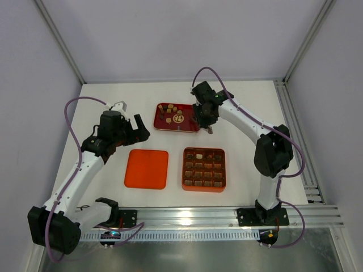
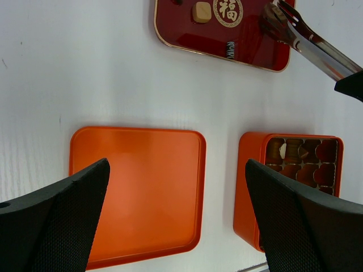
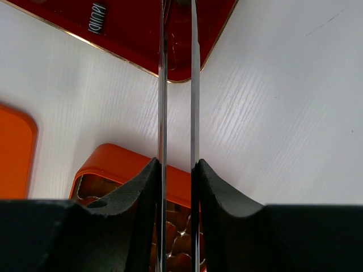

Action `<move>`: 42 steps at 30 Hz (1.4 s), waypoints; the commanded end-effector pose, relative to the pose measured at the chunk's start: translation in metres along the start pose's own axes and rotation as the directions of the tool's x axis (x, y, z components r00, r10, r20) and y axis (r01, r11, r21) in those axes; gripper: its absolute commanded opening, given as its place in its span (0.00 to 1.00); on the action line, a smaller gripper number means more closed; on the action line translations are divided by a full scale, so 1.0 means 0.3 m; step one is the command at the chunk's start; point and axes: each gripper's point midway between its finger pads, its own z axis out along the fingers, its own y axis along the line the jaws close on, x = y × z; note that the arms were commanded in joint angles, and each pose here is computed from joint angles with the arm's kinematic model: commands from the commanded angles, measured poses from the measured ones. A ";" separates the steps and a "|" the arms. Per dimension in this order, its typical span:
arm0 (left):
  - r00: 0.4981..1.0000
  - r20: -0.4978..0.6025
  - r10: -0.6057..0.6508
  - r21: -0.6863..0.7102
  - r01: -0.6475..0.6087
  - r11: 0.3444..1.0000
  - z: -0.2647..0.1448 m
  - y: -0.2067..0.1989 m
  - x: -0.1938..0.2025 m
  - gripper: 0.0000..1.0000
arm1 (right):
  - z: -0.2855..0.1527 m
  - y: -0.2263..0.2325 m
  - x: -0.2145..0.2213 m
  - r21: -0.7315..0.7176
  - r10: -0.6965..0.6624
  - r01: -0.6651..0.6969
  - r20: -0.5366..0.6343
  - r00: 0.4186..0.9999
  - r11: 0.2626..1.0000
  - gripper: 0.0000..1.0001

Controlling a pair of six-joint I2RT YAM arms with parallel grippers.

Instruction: Pack the chocolate

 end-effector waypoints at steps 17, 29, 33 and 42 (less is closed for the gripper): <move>1.000 0.021 0.012 0.006 -0.012 1.000 0.003 -0.003 -0.018 1.00 | -0.149 -0.009 -0.091 -0.013 0.017 -0.015 0.134 0.991 1.000 0.29; 1.000 0.024 0.011 0.008 -0.011 1.000 0.001 -0.005 -0.020 1.00 | -0.215 -0.007 -0.085 -0.035 0.025 -0.020 0.159 0.987 0.999 0.29; 1.000 0.023 0.011 0.009 -0.011 1.000 0.001 -0.006 -0.020 1.00 | -0.266 -0.005 -0.065 -0.056 0.033 -0.024 0.172 0.984 0.998 0.29; 1.000 0.019 0.009 0.014 -0.009 1.000 0.001 -0.009 -0.018 1.00 | -0.419 0.030 0.076 -0.109 0.032 -0.011 0.194 0.981 0.994 0.29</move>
